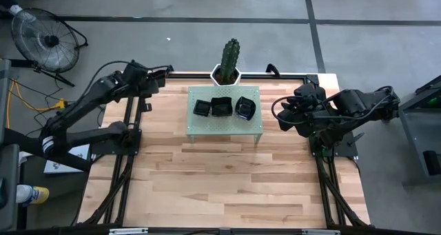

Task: Pick & Place Mini shaped plates
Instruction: Stack the distorted square plate on top of the distorted square plates on the shelf

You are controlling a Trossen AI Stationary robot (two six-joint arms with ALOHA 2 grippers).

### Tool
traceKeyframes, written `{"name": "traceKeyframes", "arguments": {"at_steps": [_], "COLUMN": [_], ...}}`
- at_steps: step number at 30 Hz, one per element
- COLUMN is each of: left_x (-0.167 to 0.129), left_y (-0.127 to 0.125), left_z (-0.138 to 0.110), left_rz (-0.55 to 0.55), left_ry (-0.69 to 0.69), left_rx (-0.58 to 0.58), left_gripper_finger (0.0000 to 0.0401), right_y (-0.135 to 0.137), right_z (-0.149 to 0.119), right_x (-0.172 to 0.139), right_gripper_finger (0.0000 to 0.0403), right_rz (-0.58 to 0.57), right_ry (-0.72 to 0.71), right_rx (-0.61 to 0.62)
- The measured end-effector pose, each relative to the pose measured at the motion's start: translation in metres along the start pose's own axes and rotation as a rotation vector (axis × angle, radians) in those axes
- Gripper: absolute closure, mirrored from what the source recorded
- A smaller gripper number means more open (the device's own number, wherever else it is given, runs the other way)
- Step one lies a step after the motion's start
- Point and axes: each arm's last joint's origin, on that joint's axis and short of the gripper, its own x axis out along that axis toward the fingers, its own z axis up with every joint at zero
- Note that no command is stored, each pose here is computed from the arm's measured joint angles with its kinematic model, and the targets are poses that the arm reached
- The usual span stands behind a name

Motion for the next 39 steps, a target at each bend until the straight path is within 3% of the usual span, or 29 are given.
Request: {"name": "traceKeyframes", "arguments": {"at_steps": [10,17,26,33,39], "left_x": [-0.062,-0.08,-0.065,-0.047,-0.037], "left_y": [0.015,0.025,0.019,0.0,-0.014], "left_z": [0.04,0.082,0.142,0.173,0.19], "left_rz": [-0.01,-0.082,-0.217,-0.282,-0.259], "left_ry": [-0.25,-0.389,-0.503,-0.571,-0.622], "left_rx": [0.039,0.14,0.479,0.746,0.993], "left_gripper_finger": [0.0401,0.0401,0.0401,0.0401,0.0401], "right_y": [0.0,-0.001,-0.001,0.0,-0.004], "right_z": [0.0,-0.001,-0.001,-0.002,-0.001], "right_x": [0.0,0.0,0.0,0.0,-0.003], "right_gripper_finger": [0.0289,0.0289,0.0289,0.0289,0.0289], "right_rz": [-0.002,0.003,0.004,0.02,0.031], "right_ry": [-0.003,0.027,0.03,0.066,0.07], "right_rx": [-0.038,-0.063,-0.078,-0.073,-0.036]}}
